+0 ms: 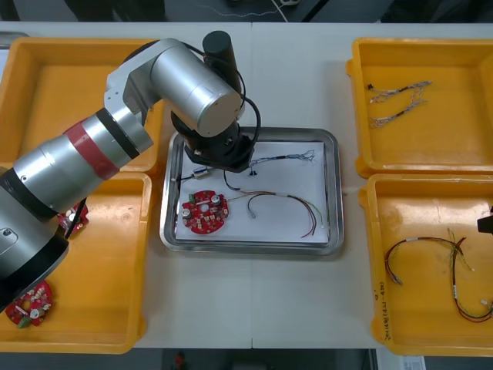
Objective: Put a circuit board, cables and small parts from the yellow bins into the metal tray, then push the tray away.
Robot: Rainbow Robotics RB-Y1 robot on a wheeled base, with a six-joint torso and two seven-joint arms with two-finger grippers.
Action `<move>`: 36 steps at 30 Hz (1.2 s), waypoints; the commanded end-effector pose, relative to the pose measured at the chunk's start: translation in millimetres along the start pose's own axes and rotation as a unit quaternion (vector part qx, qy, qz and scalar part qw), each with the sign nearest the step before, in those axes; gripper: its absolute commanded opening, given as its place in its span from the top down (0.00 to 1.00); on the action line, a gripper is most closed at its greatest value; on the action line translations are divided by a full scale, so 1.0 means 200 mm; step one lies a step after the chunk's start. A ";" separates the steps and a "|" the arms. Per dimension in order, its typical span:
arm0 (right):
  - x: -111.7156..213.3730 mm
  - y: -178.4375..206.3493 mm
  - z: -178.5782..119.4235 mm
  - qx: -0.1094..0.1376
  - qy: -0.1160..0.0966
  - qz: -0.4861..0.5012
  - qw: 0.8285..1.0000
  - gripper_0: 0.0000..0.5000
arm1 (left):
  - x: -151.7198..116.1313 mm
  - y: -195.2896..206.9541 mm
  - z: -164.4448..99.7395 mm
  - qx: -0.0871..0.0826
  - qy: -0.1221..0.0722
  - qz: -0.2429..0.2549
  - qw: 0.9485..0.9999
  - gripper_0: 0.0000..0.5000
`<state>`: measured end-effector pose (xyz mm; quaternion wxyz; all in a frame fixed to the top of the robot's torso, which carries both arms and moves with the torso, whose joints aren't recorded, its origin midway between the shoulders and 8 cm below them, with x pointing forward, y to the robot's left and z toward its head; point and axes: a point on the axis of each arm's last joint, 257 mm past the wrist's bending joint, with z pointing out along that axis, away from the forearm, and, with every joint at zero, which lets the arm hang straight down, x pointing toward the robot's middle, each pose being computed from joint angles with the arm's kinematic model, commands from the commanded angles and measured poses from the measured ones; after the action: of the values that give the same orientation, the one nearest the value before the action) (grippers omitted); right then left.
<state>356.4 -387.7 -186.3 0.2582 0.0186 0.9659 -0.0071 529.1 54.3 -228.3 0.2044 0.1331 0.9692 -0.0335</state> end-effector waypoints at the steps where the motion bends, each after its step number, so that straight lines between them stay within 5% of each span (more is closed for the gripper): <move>1: -0.02 -0.07 -0.07 0.020 -0.014 0.019 1.000 0.00 | -0.05 -0.11 -0.05 0.013 -0.011 -0.010 1.000 1.00; 7: -0.02 -0.07 -0.08 0.019 -0.013 0.019 1.000 0.00 | -0.04 -0.12 -0.04 0.014 -0.008 -0.011 1.000 0.99; 9: -0.02 -0.07 -0.08 0.018 -0.014 0.020 1.000 0.00 | -0.04 -0.12 -0.04 0.017 -0.007 -0.013 1.000 0.72; 10: -0.02 -0.06 -0.08 0.016 -0.014 0.020 1.000 0.00 | -0.03 -0.12 -0.04 0.017 -0.005 -0.014 1.000 0.35; 11: -0.02 -0.06 -0.08 0.016 -0.013 0.018 1.000 0.00 | -0.02 -0.12 -0.03 0.018 -0.002 -0.016 1.000 0.12; 12: -0.02 -0.06 -0.08 0.015 -0.013 0.018 1.000 0.00 | -0.02 -0.12 -0.04 0.018 -0.001 -0.017 1.000 0.01; 24: -0.02 -0.04 -0.07 0.013 -0.006 -0.004 1.000 0.00 | -0.02 -0.09 -0.08 0.016 0.000 -0.019 1.000 0.00; 36: -0.12 0.18 -0.17 -0.050 -0.012 -0.087 0.995 0.00 | -0.01 0.02 -0.40 0.004 0.012 -0.020 1.000 0.00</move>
<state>353.9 -359.0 -167.6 0.2542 -0.0574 0.9648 0.0354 495.9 61.8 -193.5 0.1668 0.1444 0.9750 -0.0277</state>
